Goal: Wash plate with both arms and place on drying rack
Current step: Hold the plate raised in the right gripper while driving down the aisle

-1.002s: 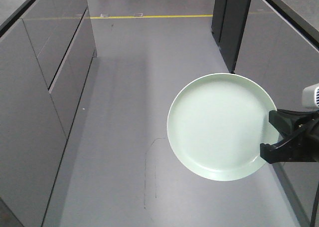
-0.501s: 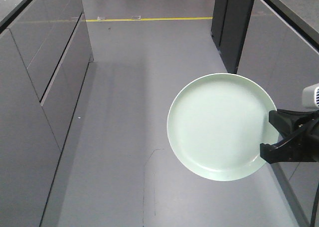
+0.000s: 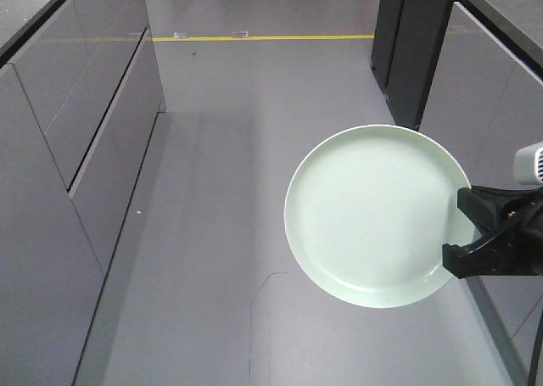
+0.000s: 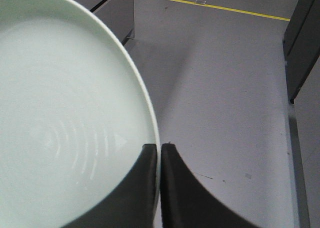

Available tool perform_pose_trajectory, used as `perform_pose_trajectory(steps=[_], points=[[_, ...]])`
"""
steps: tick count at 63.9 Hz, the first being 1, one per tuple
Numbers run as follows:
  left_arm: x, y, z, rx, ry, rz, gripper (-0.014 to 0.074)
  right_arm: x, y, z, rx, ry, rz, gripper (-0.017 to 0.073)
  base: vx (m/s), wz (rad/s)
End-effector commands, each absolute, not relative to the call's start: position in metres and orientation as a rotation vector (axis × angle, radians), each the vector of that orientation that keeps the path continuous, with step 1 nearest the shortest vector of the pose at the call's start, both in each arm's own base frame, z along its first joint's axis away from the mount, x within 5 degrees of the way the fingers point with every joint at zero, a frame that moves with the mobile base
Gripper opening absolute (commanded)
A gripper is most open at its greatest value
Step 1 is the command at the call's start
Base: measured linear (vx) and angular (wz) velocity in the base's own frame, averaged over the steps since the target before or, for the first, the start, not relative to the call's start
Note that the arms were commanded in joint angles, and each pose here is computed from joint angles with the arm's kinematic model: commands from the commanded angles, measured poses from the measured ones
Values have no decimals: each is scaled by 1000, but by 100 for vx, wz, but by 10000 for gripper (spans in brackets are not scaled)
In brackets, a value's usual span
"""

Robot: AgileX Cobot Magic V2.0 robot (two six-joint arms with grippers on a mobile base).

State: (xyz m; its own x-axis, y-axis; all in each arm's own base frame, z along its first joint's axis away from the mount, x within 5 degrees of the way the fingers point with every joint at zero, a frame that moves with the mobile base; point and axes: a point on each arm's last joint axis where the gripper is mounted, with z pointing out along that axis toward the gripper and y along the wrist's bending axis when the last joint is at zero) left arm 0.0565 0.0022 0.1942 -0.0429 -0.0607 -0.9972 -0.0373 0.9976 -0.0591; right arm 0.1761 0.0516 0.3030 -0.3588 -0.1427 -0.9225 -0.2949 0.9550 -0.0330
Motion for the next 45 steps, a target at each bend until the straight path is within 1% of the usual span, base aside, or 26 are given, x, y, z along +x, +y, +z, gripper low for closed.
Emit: perform_pose_trajectory(steps=[1, 45], points=[[56, 2, 194, -80, 1547, -34, -6, 177, 51, 322, -305, 1822, 161, -9, 18, 4], [56, 2, 194, -80, 1547, -34, -6, 177, 51, 322, -305, 1823, 161, -9, 15, 1]])
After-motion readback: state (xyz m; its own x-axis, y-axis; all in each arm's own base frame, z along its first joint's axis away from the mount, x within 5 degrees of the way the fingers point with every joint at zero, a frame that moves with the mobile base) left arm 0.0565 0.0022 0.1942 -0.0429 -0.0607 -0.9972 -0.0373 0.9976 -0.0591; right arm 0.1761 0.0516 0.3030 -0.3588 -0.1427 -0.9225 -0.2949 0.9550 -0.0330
